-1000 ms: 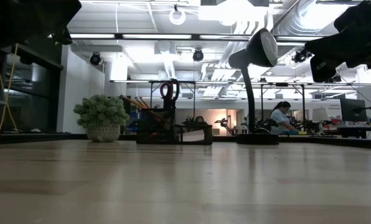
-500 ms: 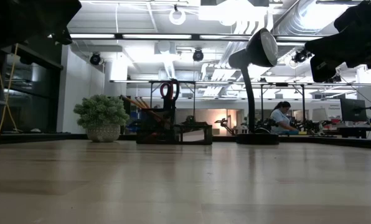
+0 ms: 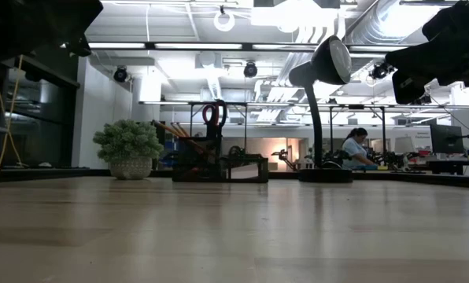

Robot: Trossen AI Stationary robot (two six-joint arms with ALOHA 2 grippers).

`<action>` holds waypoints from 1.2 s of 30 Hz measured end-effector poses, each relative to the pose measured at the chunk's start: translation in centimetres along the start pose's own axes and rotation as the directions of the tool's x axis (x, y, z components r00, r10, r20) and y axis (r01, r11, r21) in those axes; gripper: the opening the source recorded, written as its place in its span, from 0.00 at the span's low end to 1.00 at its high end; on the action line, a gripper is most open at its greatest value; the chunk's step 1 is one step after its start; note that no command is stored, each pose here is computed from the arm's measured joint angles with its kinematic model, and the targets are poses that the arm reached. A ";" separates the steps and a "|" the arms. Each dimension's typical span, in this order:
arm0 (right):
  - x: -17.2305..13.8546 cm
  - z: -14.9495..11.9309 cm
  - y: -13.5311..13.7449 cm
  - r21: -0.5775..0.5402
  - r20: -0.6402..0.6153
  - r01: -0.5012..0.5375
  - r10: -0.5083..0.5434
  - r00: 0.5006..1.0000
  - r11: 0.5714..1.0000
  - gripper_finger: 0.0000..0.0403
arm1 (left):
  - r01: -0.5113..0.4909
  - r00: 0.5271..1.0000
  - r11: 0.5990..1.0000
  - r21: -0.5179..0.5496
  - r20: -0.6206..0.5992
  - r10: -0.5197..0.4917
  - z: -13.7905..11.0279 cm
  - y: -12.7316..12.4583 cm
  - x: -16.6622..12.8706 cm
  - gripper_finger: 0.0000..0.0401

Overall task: Pick and place office supplies into organizer
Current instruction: Return to Home Position

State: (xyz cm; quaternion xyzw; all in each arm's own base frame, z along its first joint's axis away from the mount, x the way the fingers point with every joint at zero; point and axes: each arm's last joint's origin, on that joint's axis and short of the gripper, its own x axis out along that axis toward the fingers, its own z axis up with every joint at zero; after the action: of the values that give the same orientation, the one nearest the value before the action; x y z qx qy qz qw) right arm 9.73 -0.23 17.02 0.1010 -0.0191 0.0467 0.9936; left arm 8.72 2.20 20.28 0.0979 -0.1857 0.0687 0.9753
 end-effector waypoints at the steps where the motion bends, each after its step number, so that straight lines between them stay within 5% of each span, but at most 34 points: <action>1: 0.0 0.0 0.0 0.000 0.000 0.000 0.000 1.000 1.000 0.01 | 0.000 1.000 1.000 0.000 0.000 0.000 0.0 0.0 0.0 0.03; 36: 0.0 0.0 0.0 0.000 0.000 0.000 0.000 1.000 1.000 0.01 | 0.000 1.000 1.000 0.000 0.000 0.000 0.0 0.0 0.0 0.03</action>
State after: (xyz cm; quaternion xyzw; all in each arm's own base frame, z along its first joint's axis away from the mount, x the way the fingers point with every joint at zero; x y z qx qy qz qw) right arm 9.73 -0.23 17.02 0.1010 -0.0191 0.0468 0.9936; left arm 8.71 2.20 20.28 0.0979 -0.1858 0.0686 0.9753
